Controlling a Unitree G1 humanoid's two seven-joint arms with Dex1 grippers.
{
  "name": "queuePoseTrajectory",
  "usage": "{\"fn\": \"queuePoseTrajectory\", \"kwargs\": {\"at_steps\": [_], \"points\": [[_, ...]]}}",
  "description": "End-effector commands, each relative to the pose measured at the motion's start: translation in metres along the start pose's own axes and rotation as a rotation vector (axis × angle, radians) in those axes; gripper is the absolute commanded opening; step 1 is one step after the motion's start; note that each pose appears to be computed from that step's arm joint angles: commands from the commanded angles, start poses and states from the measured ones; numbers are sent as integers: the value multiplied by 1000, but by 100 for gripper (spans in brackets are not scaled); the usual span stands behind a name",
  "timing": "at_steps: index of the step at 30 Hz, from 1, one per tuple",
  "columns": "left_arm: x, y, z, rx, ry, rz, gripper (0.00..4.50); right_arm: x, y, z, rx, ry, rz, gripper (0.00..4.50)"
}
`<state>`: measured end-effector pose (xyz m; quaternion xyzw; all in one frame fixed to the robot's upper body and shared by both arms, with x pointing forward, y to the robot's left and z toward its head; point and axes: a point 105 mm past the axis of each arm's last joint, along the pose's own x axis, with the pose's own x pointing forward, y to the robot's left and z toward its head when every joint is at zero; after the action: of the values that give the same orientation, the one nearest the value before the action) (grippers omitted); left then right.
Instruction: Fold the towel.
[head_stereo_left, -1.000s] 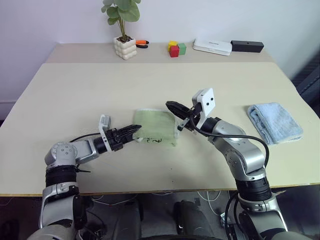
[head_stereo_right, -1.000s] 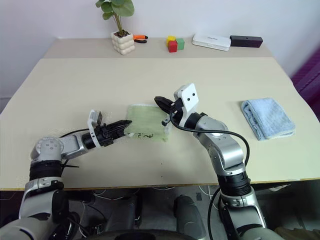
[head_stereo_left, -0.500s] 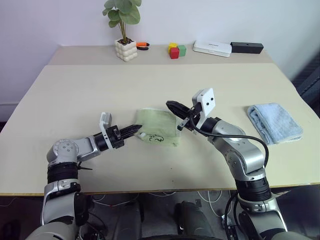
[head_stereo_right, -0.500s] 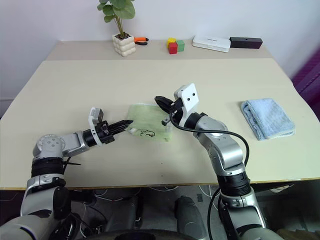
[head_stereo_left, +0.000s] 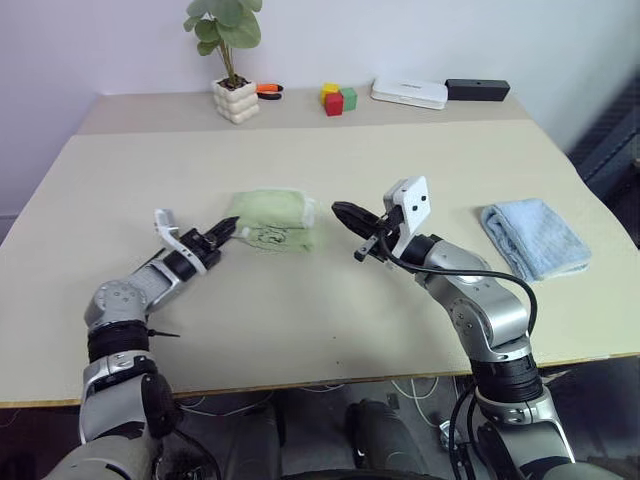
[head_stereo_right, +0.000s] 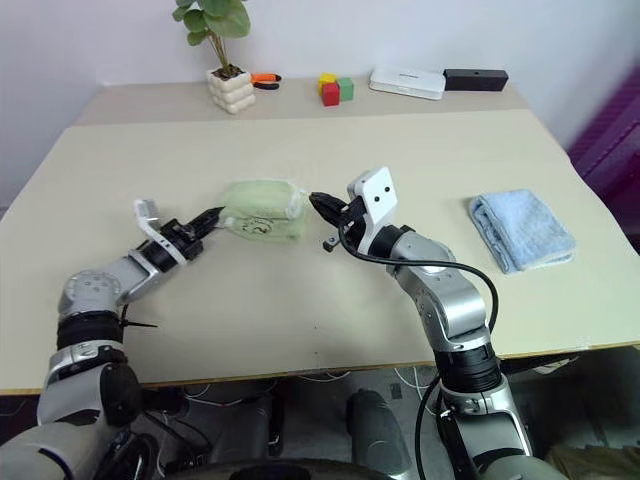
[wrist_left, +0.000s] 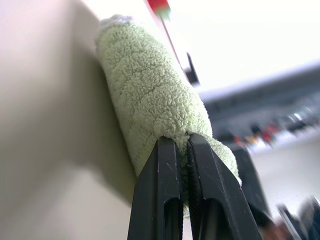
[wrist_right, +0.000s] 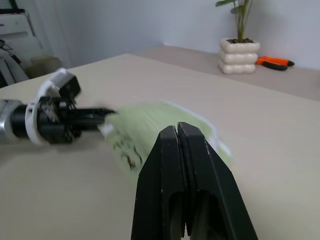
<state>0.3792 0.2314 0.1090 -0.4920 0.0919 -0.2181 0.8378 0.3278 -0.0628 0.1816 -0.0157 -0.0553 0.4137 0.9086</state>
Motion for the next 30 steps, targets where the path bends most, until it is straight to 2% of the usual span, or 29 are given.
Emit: {"fn": "queuePoseTrajectory", "kwargs": {"at_steps": [1,5,12,17,20,23,27,30], "points": [[-23,6,47,71,-224,60,2,2,3,13,-32,-44,16,0],[-59,17,93,124,-481,158,2,2,4,12,-29,-41,23,0],[-106,22,128,152,-819,277,2,6,5,11,-24,-41,38,0],[-121,22,105,126,-954,338,2,6,4,11,-28,-40,43,0],[-130,36,83,62,-994,443,2,6,4,11,-32,-38,41,0],[-124,41,62,20,-959,481,2,7,3,11,-34,-38,42,0],[-113,42,50,-26,-916,483,2,8,4,11,-35,-40,44,0],[-96,39,36,-71,-828,457,2,8,4,11,-35,-43,44,0]]}}
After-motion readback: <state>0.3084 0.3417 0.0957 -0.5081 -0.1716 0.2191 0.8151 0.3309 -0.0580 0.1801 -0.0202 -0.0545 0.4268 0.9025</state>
